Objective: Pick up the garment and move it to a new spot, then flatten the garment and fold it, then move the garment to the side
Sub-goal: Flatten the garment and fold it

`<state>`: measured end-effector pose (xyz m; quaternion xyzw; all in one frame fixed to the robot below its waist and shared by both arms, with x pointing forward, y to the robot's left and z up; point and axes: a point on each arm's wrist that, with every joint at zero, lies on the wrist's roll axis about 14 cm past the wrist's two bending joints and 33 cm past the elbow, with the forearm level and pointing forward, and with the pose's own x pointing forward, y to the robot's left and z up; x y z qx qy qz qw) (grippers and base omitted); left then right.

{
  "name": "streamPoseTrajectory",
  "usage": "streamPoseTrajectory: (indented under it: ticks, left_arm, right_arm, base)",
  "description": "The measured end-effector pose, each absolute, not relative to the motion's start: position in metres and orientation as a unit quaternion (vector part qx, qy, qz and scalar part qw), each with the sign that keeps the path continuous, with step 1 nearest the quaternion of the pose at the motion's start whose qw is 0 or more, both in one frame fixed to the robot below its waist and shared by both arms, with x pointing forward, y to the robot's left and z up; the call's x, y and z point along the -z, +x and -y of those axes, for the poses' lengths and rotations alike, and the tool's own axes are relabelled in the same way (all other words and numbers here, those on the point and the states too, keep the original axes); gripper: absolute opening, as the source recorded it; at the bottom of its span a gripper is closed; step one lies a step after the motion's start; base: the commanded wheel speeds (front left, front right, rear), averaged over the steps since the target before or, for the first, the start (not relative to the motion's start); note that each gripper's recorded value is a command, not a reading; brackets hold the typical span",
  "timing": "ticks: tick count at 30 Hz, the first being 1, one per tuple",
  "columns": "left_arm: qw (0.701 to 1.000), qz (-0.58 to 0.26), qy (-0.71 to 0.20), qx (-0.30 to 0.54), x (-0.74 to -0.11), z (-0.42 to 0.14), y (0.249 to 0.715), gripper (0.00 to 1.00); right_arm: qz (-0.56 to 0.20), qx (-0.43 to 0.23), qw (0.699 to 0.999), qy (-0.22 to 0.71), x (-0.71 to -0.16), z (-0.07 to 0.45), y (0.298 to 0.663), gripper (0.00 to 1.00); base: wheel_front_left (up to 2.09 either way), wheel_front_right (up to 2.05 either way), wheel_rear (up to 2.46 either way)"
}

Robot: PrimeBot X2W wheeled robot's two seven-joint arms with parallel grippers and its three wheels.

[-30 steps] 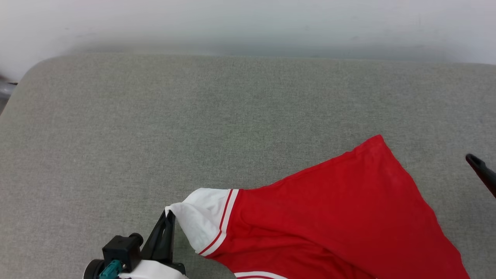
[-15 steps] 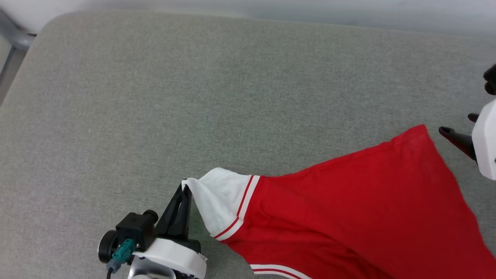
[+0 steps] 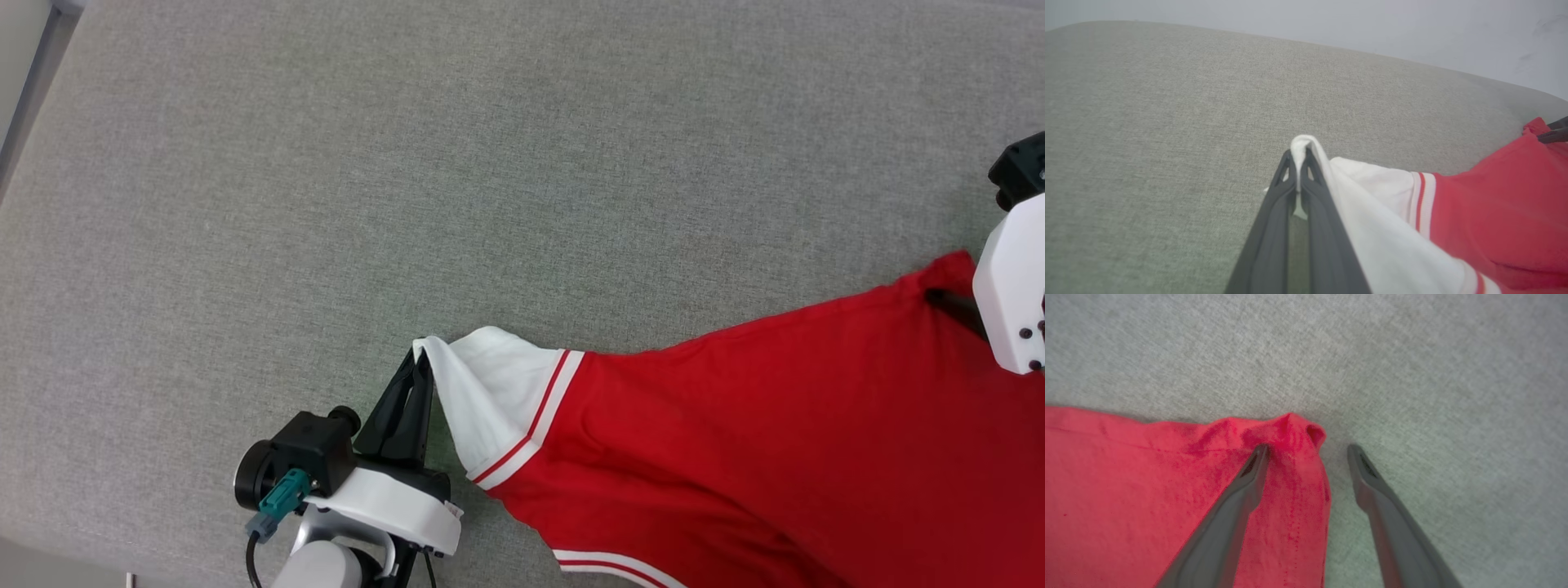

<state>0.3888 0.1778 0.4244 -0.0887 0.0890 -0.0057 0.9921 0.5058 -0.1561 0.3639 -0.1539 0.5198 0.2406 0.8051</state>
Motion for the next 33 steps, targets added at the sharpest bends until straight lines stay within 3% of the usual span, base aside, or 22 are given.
streamPoseTrajectory:
  ticks: [5,6,7,12,22,33]
  left_arm:
    - [0.992,-0.095,-0.088,-0.001,-0.42,-0.182,0.39,0.0]
    - [0.992,-0.095,-0.088,-0.002,-0.42,-0.182,0.39,0.0]
    - [0.992,-0.095,-0.088,-0.002,-0.42,-0.182,0.39,0.0]
    - [0.992,-0.088,-0.089,0.003,-0.424,-0.18,0.391,0.0]
    - [0.998,-0.033,-0.044,0.031,-0.464,-0.186,0.389,0.0]
    - [0.988,0.125,0.026,0.085,-0.591,-0.184,0.434,0.0]
  right_arm:
    - [-0.531,-0.251,0.794,-0.159,-0.351,0.156,0.501,1.0]
    - [-0.529,-0.253,0.794,-0.159,-0.351,0.156,0.501,0.88]
    - [-0.525,-0.254,0.796,-0.161,-0.352,0.156,0.501,0.0]
    - [-0.494,-0.262,0.817,-0.139,-0.362,0.149,0.503,0.0]
    - [-0.336,-0.272,0.895,-0.111,-0.445,0.144,0.514,0.0]
    - [-0.108,-0.243,0.962,-0.057,-0.571,0.16,0.513,0.0]
  base:
    - [0.0,0.0,0.0]
    - [0.0,0.0,0.0]
    - [0.0,0.0,0.0]
    - [0.0,0.0,0.0]
    - [0.0,0.0,0.0]
    - [0.0,0.0,0.0]
